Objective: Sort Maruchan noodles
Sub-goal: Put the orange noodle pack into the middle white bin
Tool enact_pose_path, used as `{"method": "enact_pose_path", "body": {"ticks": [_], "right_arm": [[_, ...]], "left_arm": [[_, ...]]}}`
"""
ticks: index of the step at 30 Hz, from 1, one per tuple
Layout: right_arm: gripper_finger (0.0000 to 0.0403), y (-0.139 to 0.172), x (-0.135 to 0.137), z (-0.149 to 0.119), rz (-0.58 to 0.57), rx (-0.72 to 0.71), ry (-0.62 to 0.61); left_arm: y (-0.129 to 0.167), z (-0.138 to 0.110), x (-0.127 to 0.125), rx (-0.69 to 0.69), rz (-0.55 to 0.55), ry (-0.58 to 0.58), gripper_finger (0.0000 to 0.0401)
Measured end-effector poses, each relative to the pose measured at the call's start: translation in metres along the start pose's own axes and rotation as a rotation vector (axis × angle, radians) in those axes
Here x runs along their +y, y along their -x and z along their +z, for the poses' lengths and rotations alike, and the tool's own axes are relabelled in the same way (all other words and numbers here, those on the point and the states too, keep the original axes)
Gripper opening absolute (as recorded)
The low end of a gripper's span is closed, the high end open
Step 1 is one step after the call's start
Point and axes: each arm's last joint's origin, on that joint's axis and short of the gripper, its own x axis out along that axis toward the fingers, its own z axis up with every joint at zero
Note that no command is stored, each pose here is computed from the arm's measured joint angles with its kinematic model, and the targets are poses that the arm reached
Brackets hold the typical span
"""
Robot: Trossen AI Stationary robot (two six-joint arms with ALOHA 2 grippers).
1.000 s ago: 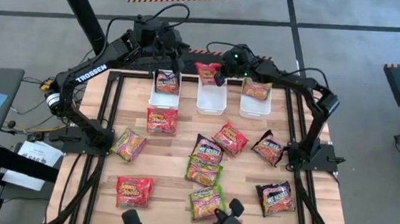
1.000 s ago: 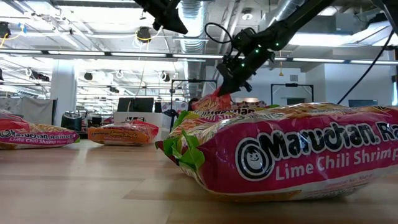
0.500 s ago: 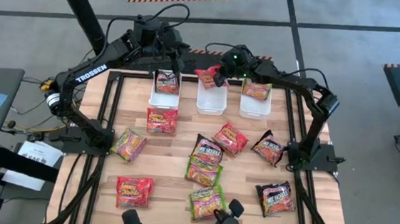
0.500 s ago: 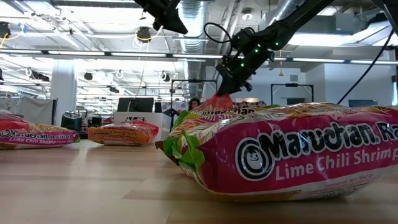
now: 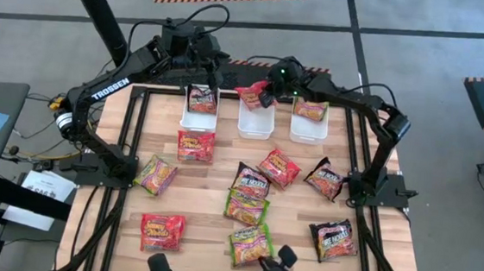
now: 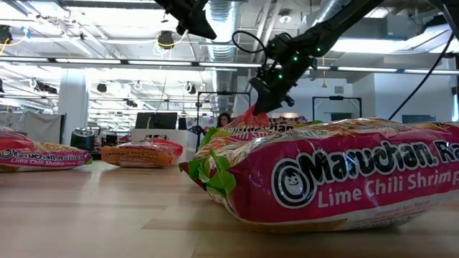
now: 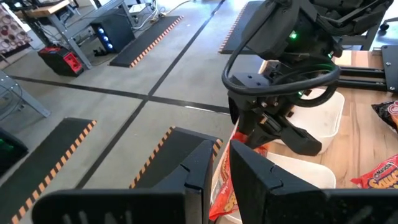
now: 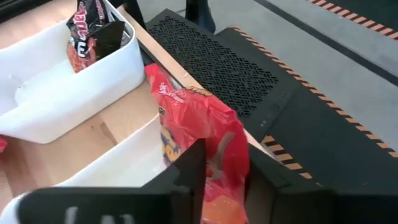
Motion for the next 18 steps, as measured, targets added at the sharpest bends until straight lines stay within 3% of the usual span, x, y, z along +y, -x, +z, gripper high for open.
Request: {"method": "enact_pose_path", "body": {"ticks": [7,18], "right_arm": [[0.0012,0.000,0.010,-0.001,-0.011,0.001,-0.070],[0.0005,0.001,0.028,0.002,-0.134,-0.064,-0.175]], "left_arm": [[0.000,0.000,0.000,0.000,0.000,0.001,0.0045],[0.000,0.000,0.000,0.000,0.000,0.015,0.0045]]}}
